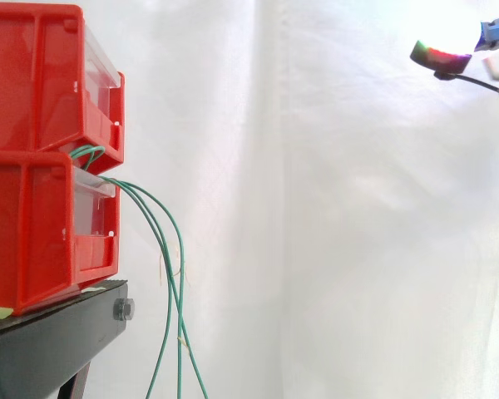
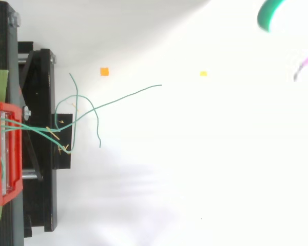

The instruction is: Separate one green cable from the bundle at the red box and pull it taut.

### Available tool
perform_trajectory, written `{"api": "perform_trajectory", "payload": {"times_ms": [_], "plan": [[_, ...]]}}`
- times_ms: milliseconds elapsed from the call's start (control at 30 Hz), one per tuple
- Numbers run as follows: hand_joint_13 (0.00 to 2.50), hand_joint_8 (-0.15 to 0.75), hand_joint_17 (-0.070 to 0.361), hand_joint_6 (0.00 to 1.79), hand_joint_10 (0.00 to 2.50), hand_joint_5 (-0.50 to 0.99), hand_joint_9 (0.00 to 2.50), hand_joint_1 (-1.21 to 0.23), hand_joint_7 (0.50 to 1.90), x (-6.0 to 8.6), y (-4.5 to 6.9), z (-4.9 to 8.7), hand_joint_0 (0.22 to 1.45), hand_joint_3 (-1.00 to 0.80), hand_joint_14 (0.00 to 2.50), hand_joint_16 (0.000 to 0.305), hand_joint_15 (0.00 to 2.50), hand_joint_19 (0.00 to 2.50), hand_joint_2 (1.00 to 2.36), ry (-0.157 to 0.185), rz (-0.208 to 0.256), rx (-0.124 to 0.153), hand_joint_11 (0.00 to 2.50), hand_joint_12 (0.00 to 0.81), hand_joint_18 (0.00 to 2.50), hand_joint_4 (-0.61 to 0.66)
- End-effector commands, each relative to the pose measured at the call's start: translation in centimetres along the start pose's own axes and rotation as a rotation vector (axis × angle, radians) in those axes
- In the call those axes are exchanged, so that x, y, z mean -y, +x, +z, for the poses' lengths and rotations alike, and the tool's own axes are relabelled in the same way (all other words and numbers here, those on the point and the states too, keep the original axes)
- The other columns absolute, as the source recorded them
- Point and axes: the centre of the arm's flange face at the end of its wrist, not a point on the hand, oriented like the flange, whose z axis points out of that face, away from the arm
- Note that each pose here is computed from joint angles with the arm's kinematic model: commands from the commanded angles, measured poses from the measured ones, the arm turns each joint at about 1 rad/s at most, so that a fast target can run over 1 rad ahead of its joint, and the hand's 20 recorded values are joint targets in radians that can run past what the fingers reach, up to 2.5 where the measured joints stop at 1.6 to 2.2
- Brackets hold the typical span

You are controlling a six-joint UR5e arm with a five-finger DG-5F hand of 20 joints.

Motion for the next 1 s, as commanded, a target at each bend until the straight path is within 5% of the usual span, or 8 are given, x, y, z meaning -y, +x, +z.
{"api": "perform_trajectory", "payload": {"times_ms": [0,267,567,867,967], "plan": [[0.72,0.363,0.216,0.50,0.01,-0.27,0.75,-0.47,0.59,-0.2,-0.4,0.3,0.41,-0.50,0.01,0.096,0.28,0.45,1.00,-0.017,-0.007,0.067,0.17,0.461,1.16,0.10],[0.74,0.375,0.216,0.50,0.01,-0.28,0.75,-0.47,0.59,-0.5,0.1,0.4,0.41,-0.50,0.01,0.096,0.28,0.48,1.00,-0.036,-0.047,0.073,0.18,0.464,1.18,0.11],[0.75,0.374,0.214,0.50,0.01,-0.28,0.78,-0.47,0.59,3.8,2.9,2.4,0.41,-0.50,0.01,0.095,0.30,0.50,1.00,-0.035,-0.051,0.076,0.21,0.460,1.17,0.11],[0.75,0.370,0.210,0.50,0.01,-0.28,0.78,-0.47,0.59,5.2,4.7,4.3,0.41,-0.50,0.01,0.093,0.31,0.51,1.00,-0.047,-0.055,0.074,0.22,0.455,1.14,0.11],[0.75,0.369,0.209,0.50,0.01,-0.28,0.79,-0.47,0.59,5.2,4.9,4.2,0.41,-0.50,0.01,0.093,0.31,0.51,1.00,-0.046,-0.112,0.073,0.22,0.454,1.14,0.11]]}}
